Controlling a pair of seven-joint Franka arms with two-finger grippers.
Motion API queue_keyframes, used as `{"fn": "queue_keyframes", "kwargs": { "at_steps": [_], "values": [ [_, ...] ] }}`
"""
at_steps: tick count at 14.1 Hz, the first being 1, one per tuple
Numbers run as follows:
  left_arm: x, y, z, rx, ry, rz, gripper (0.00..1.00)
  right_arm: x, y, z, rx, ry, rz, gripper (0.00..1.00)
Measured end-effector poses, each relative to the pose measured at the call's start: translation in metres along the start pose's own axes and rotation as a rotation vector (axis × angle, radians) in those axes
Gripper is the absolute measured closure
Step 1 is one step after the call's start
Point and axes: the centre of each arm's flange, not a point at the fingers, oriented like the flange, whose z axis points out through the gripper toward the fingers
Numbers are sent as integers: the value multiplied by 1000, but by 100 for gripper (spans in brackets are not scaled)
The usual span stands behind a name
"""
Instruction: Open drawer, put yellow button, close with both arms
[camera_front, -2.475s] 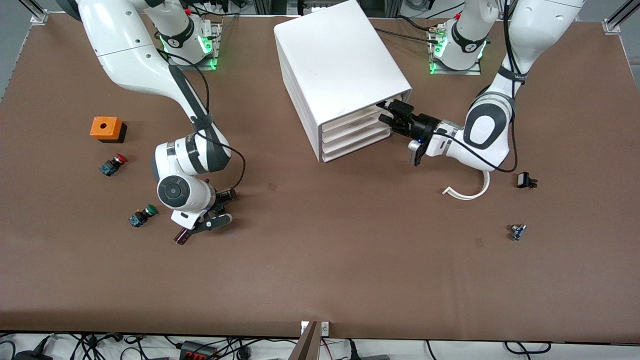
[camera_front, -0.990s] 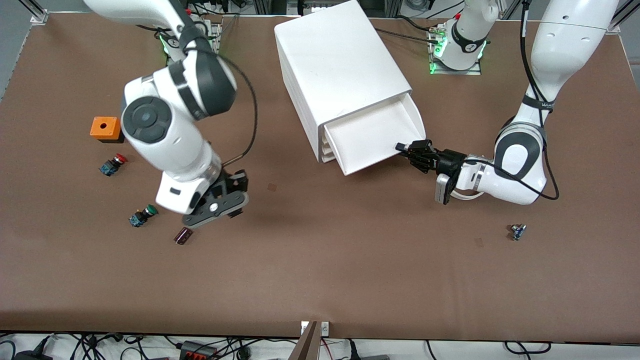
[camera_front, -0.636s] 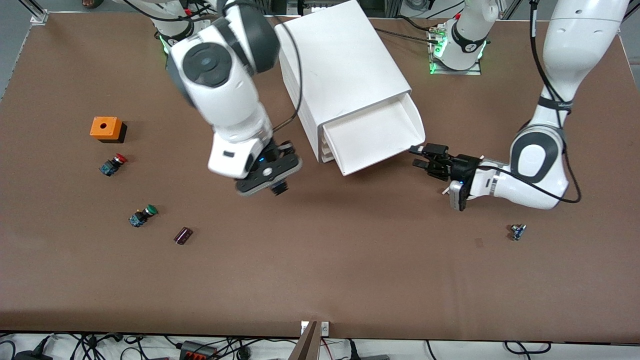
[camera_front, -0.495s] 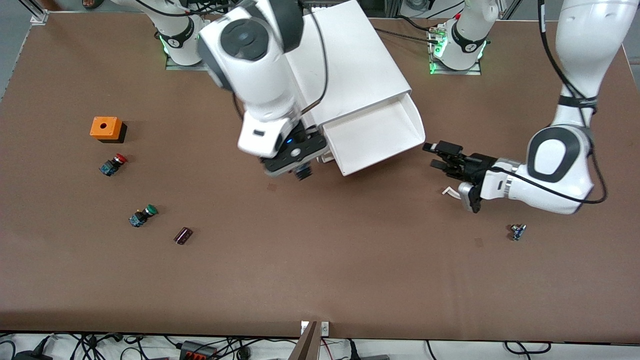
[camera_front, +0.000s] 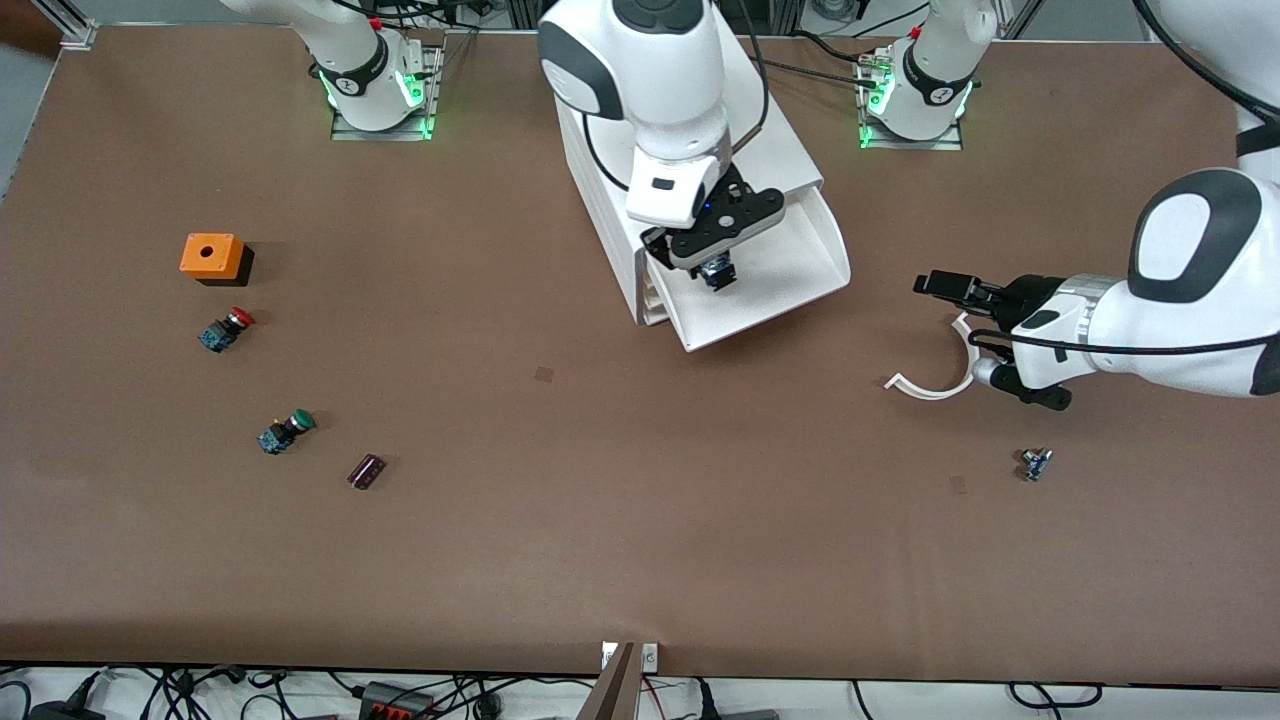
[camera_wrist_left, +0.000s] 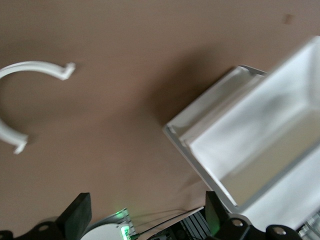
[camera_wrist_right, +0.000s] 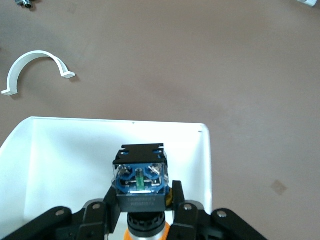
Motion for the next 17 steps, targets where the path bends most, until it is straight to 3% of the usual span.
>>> {"fn": "queue_keyframes", "kwargs": {
  "at_steps": [4,6,14,15,17],
  "values": [
    [-4,13,-17,261,63,-256,0,-4,-13,27,-6,-23,26,57],
    [-4,32,-19,323,89,-279,0,-12,-26,38,-10,-43,24,57],
    [5,25,-32,325,155,-298,0,-25,-42,74,-28,-85,8,56],
    [6,25,-32,325,158,-297,0,-25,-42,76,-29,-87,9,52],
    [6,25,-32,325,160,-297,0,-25,-42,76,-30,-86,10,33]
  ]
}}
